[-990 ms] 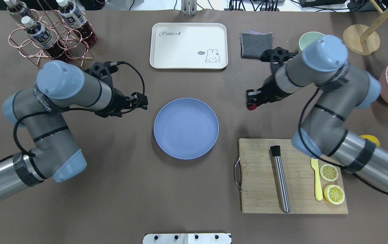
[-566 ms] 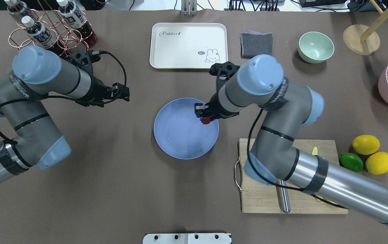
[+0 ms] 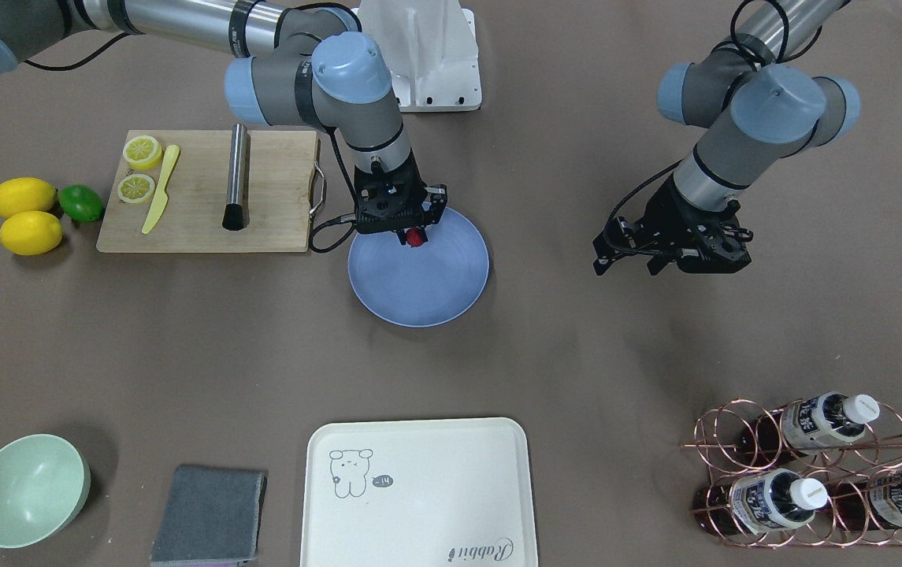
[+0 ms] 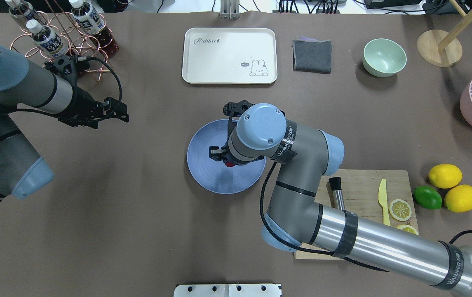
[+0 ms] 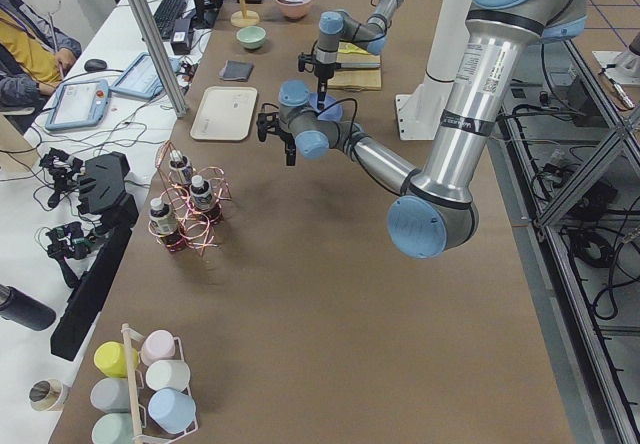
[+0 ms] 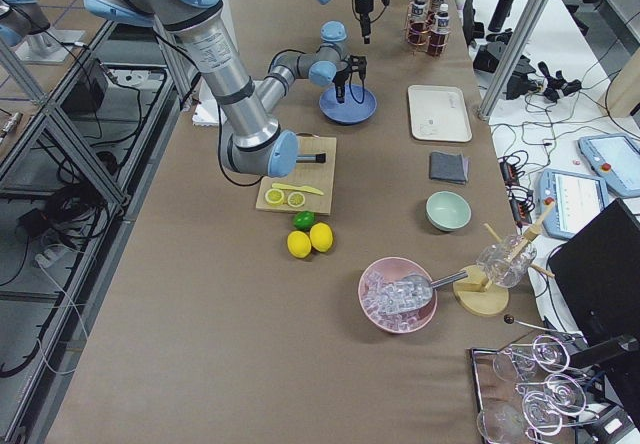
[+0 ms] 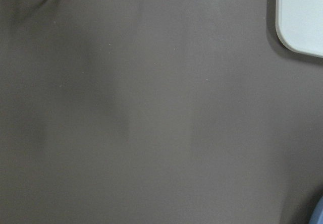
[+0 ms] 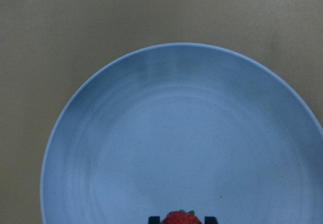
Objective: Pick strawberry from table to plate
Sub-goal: 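Carry the strawberry over the plate with the right gripper while the left arm withdraws, then lower the strawberry onto the plate and open the right gripper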
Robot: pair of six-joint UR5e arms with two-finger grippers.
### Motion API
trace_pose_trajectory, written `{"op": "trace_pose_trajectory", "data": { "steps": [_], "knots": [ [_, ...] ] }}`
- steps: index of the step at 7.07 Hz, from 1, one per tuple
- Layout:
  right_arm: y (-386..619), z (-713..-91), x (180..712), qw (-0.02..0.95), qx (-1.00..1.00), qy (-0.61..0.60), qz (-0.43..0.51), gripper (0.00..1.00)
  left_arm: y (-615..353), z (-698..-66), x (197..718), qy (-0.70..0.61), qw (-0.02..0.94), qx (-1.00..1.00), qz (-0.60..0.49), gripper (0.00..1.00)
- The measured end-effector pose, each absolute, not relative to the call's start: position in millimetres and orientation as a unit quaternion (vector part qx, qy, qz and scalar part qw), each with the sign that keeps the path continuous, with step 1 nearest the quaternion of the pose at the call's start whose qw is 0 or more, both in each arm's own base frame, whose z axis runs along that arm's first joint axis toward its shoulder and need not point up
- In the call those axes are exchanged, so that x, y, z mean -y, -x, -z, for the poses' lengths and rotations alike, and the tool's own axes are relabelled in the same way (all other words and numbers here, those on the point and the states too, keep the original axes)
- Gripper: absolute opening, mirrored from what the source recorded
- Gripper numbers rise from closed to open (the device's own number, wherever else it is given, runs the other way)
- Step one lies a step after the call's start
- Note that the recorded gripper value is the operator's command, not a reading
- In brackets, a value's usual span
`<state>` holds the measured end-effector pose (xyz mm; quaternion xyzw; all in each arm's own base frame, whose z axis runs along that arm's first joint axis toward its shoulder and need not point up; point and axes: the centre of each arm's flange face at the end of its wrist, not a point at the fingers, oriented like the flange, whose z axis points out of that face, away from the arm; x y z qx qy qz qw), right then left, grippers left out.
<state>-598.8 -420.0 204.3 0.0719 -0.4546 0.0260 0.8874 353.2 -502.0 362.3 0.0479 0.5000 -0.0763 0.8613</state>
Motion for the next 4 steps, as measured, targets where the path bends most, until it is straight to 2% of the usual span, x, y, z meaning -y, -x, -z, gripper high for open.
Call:
{"op": "trace_pose_trajectory", "data": {
  "steps": [2,3,4],
  "knots": [
    [606.5,-213.7,425.7,0.889,0.450,-0.079,-0.029,0.00,-350.6,-362.6,499.7,-0.048,0.861,-0.501,0.076,0.98],
    [612.3,-217.3,429.0,0.887,0.453,-0.081,-0.030,0.82,-350.0,-363.4,499.0,-0.048,0.861,-0.500,0.076,0.98],
    [615.5,-220.6,431.1,0.886,0.456,-0.081,-0.031,1.00,-349.7,-363.4,498.6,-0.048,0.861,-0.500,0.076,0.98]
  ]
}}
